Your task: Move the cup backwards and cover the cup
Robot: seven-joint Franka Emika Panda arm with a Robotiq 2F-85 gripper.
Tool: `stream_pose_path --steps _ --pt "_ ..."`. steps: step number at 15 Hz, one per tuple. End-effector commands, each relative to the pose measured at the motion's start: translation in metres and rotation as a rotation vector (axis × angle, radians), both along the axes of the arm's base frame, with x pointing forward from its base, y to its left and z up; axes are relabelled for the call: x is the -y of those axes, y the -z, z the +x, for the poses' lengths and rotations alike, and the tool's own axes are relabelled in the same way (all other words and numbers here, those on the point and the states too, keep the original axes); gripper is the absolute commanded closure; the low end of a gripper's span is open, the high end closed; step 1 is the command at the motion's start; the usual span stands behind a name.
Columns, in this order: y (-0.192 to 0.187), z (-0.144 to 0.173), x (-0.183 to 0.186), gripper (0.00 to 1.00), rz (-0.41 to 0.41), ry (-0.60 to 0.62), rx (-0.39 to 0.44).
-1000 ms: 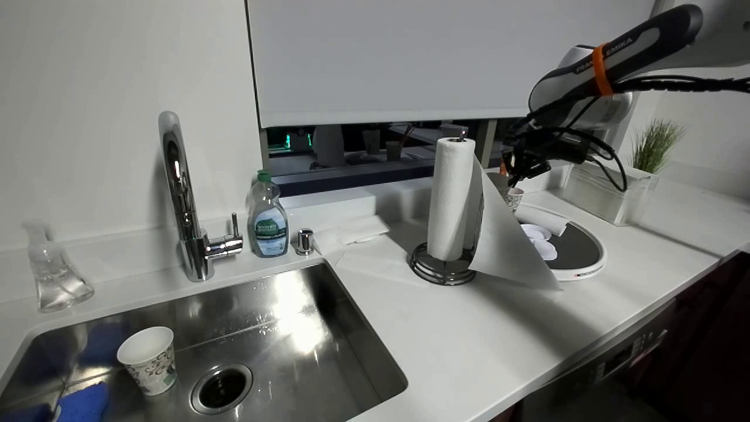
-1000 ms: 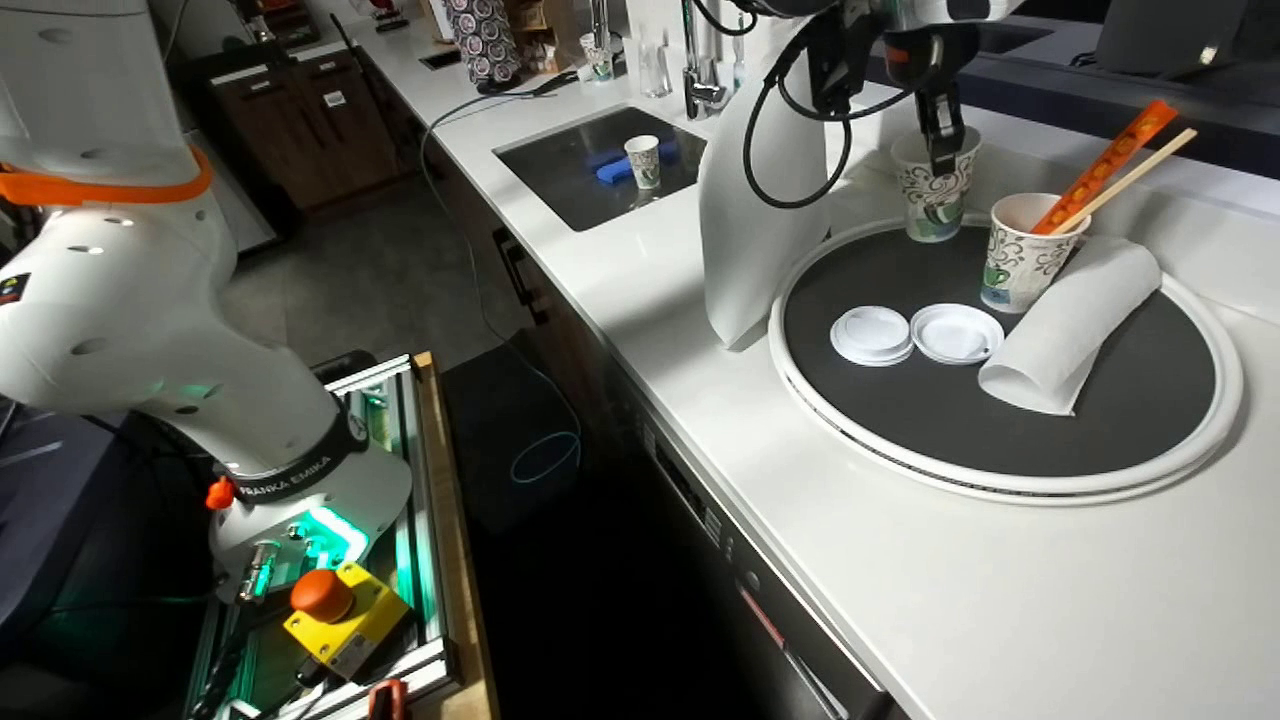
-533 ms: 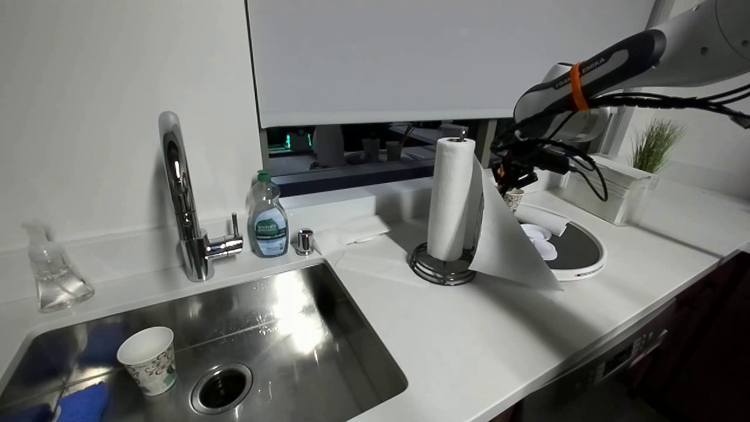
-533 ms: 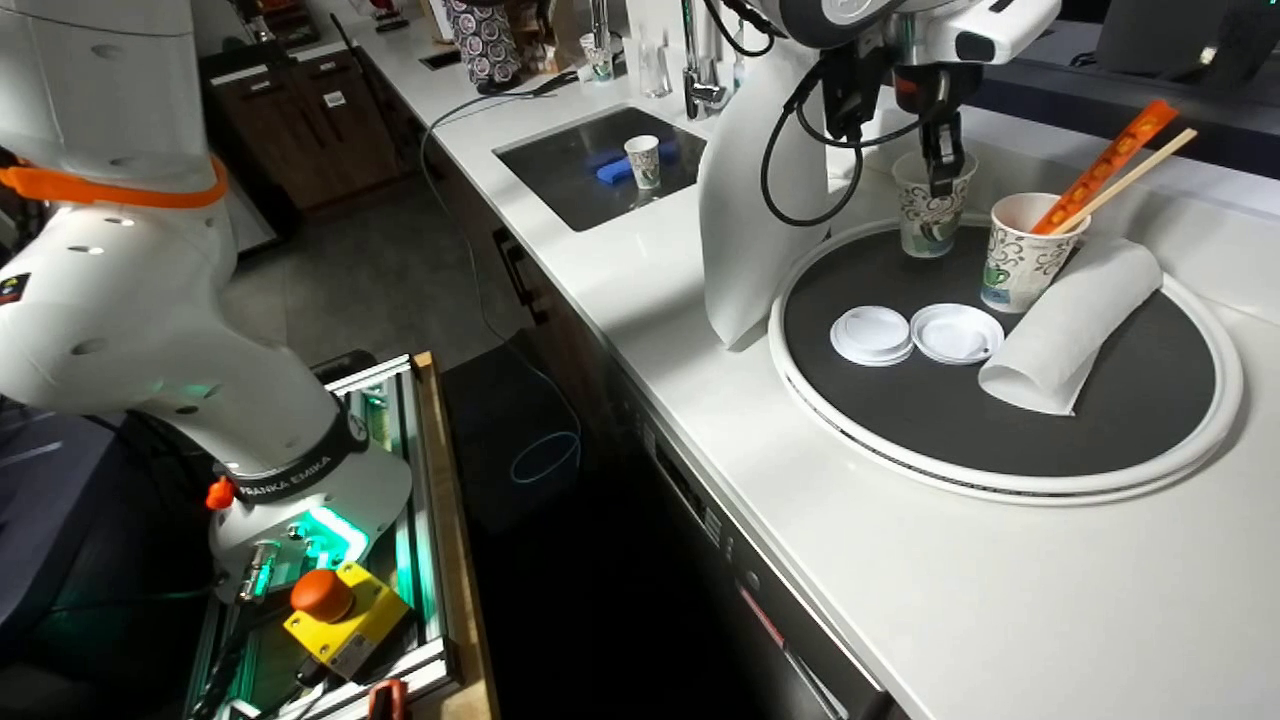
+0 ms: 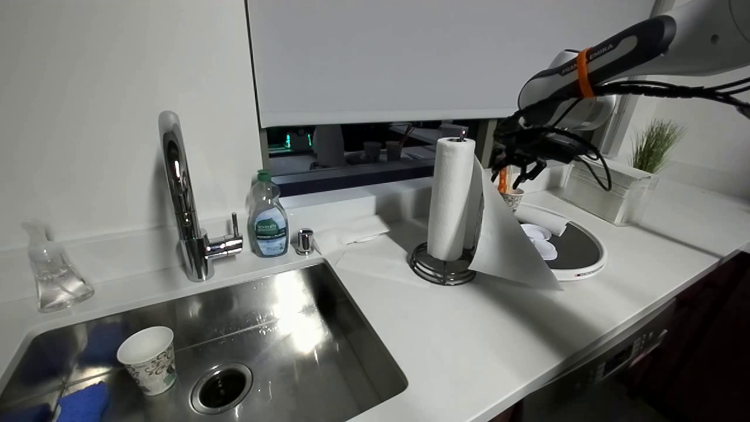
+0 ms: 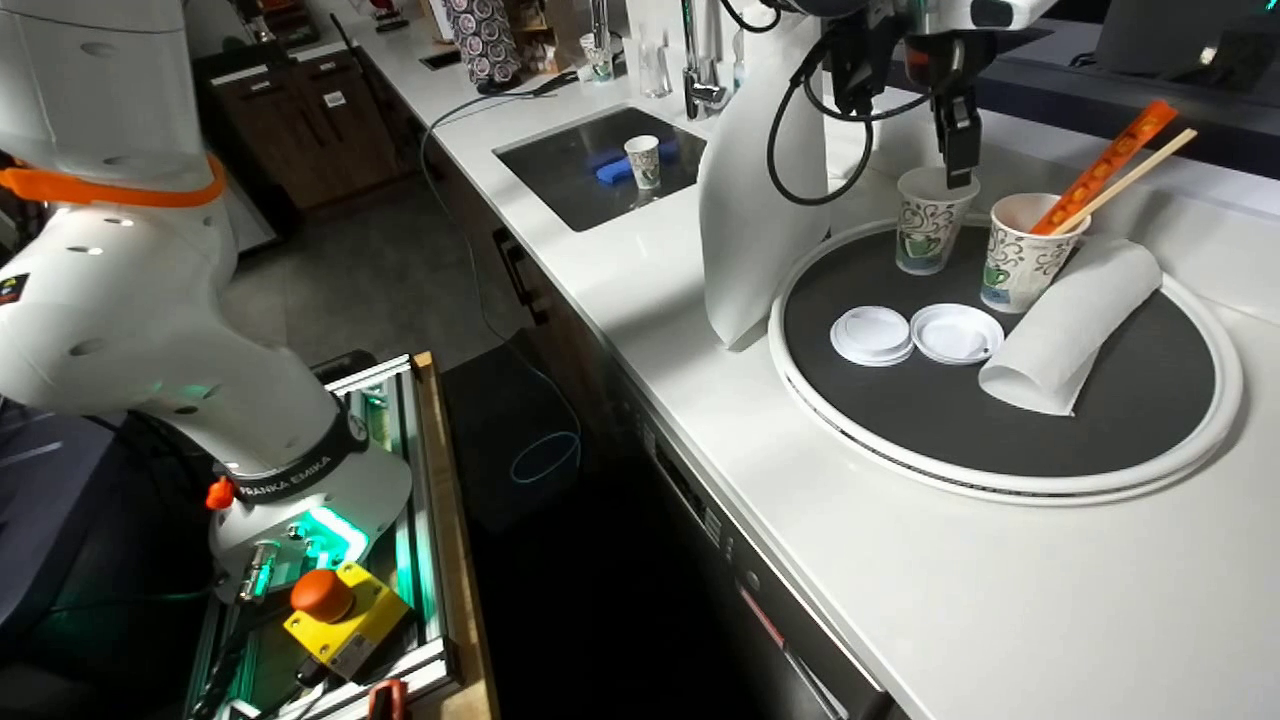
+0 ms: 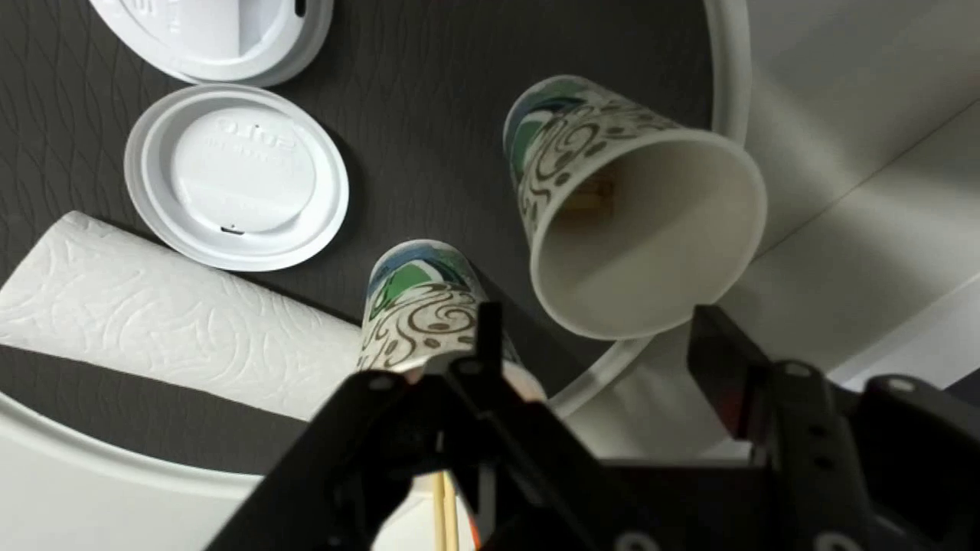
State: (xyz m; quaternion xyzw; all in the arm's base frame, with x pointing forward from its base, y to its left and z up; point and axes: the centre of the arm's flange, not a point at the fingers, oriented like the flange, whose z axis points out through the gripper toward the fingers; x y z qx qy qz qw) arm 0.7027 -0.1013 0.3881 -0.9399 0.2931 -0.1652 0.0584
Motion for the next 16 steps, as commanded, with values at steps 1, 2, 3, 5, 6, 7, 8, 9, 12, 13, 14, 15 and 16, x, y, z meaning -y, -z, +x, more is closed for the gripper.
stream_pose_path --steps 1,2,3,5,6,7,8,9,12,13,14,15,16 --pt "-0.025 -0.061 0.007 0.04 -0.004 -0.031 -0.06" --pt "-0.022 -0.077 0.008 0.01 -0.014 -0.03 -0.108" --pt "-0.02 -0.09 0.011 0.0 -0.017 -0.034 -0.152" --pt "-0.004 -0.114 0.022 0.0 -0.036 -0.013 -0.253" --pt "0.007 -0.125 0.029 0.0 -0.034 -0.013 -0.29" --pt "0.021 -0.136 0.036 0.0 -0.048 -0.004 -0.316" --pt "0.034 -0.141 0.041 0.0 -0.044 0.01 -0.329" --pt "0.05 -0.139 0.042 0.0 -0.008 0.015 -0.303" --pt "0.07 -0.138 0.036 0.0 0.016 0.112 -0.239" --pt "0.074 -0.137 0.032 0.0 0.021 0.138 -0.216" --pt "0.076 -0.136 0.029 0.0 0.029 0.132 -0.219" --pt "0.068 -0.133 0.039 0.0 0.007 0.098 -0.241" --pt "0.07 -0.133 0.037 0.0 0.008 0.097 -0.241"
